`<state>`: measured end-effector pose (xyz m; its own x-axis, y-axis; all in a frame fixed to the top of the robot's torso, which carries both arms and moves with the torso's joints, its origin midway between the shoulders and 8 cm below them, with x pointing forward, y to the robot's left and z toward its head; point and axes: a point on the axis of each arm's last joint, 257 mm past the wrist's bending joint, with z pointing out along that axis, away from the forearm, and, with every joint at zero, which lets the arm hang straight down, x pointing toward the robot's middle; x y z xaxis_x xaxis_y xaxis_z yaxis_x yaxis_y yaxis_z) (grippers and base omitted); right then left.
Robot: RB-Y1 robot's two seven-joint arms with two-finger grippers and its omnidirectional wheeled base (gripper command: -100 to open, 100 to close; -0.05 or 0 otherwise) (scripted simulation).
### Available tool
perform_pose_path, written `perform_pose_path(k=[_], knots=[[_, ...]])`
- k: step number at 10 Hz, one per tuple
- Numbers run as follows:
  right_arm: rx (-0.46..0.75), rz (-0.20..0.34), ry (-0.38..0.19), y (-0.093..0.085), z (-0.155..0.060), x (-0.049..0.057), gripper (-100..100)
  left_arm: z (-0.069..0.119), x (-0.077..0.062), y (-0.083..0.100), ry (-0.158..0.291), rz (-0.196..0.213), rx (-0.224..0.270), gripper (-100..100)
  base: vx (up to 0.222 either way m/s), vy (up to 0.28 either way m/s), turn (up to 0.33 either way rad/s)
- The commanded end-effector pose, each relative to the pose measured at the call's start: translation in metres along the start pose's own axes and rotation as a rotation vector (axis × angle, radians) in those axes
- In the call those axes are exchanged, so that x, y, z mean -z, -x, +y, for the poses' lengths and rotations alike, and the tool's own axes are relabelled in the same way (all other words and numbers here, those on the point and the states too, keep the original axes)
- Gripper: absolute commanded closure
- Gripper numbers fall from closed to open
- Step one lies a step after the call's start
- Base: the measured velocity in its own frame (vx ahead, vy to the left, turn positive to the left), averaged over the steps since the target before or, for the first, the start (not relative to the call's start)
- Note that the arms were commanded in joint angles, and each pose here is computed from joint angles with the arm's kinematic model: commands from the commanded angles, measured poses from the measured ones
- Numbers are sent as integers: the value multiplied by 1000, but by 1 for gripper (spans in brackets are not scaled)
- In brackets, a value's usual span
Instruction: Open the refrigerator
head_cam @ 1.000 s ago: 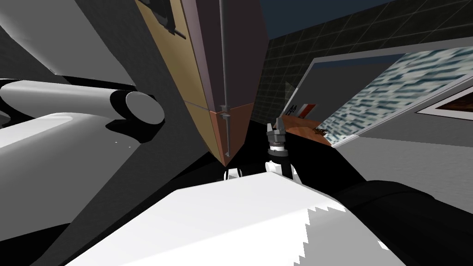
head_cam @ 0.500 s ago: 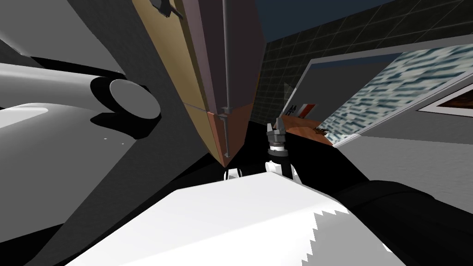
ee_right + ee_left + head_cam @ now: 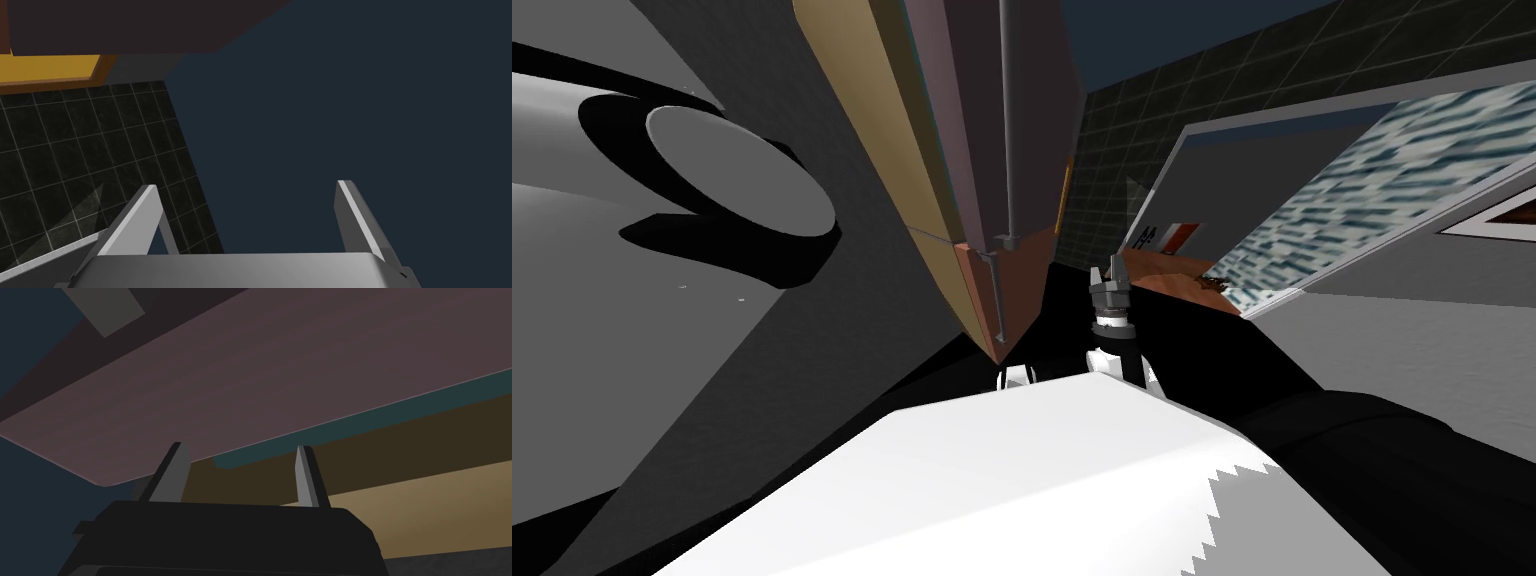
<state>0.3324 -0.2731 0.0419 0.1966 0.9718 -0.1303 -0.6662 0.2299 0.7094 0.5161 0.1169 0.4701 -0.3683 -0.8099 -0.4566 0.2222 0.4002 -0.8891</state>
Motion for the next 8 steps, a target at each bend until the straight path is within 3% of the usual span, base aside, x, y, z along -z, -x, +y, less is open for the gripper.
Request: perform_pose_path(k=[1,4,5,6,8], knots=[[0,0,0,0,0,0,0,-22,20,-7,4,30,-31,-100,36,-47,35],[0,0,0,0,0,0,0,-34,36,-7,8,43,-52,-100,14,-29,19],[0,0,0,0,0,0,0,-29,34,-6,13,40,-48,-100,-10,1,33],[0,0,0,0,0,0,0,-21,45,14,23,25,-43,-100,-4,-39,-83],[0,0,0,0,0,0,0,-12,55,33,29,8,-38,-100,28,-69,-76]])
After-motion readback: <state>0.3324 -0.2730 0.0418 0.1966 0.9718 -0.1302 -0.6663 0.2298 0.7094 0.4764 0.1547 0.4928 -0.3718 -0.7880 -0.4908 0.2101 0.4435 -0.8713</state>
